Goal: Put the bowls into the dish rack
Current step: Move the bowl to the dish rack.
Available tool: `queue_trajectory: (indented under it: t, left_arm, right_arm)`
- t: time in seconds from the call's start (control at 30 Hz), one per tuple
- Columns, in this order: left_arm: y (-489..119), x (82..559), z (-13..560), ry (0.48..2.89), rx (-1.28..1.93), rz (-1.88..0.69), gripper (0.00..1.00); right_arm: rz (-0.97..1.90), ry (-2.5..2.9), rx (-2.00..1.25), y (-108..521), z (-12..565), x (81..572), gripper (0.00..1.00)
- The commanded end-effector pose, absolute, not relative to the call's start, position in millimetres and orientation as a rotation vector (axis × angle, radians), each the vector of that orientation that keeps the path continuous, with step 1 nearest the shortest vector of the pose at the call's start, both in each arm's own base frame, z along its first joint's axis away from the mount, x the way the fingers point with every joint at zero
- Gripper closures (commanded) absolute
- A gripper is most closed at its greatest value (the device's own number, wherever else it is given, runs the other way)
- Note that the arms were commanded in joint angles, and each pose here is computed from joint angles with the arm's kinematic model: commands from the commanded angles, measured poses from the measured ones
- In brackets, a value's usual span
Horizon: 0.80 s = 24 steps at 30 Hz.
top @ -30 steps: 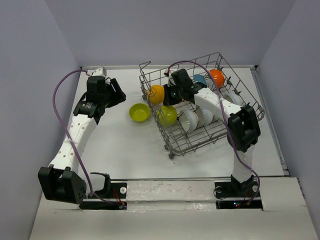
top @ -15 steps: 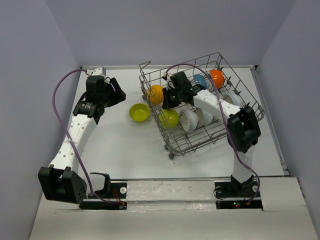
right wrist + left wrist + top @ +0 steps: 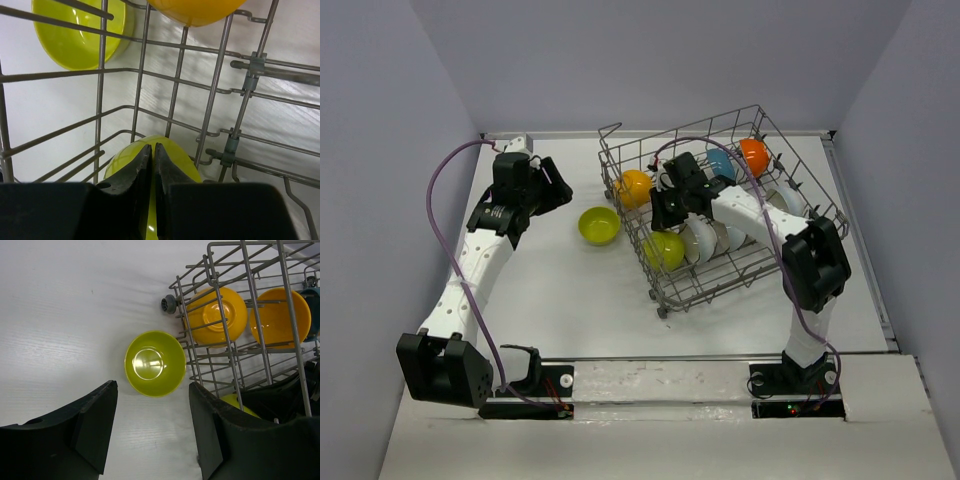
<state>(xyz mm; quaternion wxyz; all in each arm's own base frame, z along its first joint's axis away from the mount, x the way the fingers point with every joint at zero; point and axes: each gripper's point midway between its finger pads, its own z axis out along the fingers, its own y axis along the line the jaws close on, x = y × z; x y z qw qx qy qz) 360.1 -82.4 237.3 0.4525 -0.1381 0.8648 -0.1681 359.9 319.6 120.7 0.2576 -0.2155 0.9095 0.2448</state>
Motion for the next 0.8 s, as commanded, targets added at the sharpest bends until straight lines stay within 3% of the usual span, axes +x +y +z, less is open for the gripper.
queue_trajectory:
  t: [0.0, 0.77]
  left_arm:
    - [-81, 363, 246, 2.095, -0.315, -0.426, 0.32]
    - [-83, 364, 242, 2.104, -0.316, -0.436, 0.33]
  right_arm:
    - [0.651, 2.466, -0.614, 313, 131, 345, 0.89]
    - [0.660, 2.486, -0.628, 302, 131, 315, 0.89]
